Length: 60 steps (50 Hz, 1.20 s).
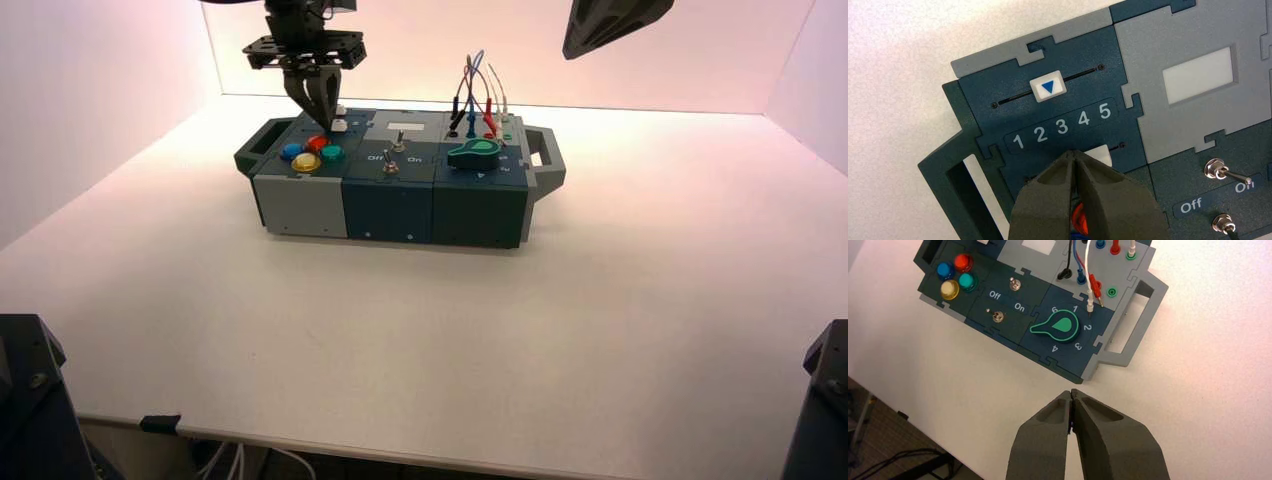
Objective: Move the bottom slider to position 4.
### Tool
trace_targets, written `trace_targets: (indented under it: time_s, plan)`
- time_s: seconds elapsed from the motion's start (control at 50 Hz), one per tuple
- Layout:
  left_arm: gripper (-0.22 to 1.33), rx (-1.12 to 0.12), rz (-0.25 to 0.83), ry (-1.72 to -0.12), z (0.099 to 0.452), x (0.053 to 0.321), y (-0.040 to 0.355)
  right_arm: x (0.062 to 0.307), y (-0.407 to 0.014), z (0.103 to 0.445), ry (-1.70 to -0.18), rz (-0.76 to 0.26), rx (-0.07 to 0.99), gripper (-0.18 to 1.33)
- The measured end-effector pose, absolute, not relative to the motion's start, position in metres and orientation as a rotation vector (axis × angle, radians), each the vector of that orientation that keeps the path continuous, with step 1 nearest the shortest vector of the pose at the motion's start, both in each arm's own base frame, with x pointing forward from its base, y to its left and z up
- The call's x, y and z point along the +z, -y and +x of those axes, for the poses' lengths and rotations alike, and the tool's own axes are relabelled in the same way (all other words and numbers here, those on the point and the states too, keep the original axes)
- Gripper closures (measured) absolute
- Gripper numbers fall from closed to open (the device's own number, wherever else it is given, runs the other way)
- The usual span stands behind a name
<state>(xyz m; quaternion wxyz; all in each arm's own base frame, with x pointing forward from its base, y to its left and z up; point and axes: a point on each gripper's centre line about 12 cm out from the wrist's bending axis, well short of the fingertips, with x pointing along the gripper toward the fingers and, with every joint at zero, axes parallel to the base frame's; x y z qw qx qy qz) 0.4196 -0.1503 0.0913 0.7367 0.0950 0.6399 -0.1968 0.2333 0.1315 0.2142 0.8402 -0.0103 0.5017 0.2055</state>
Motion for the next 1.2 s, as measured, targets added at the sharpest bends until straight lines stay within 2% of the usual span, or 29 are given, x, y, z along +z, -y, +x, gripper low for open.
trace_targets:
  time_s: [1.2]
  plan:
    - [1.27,-0.437,0.22,-1.421,0.4173,0.0956,0.15,0.2141,-0.1317,0.233,-1.061,-0.026,0.436,1.29]
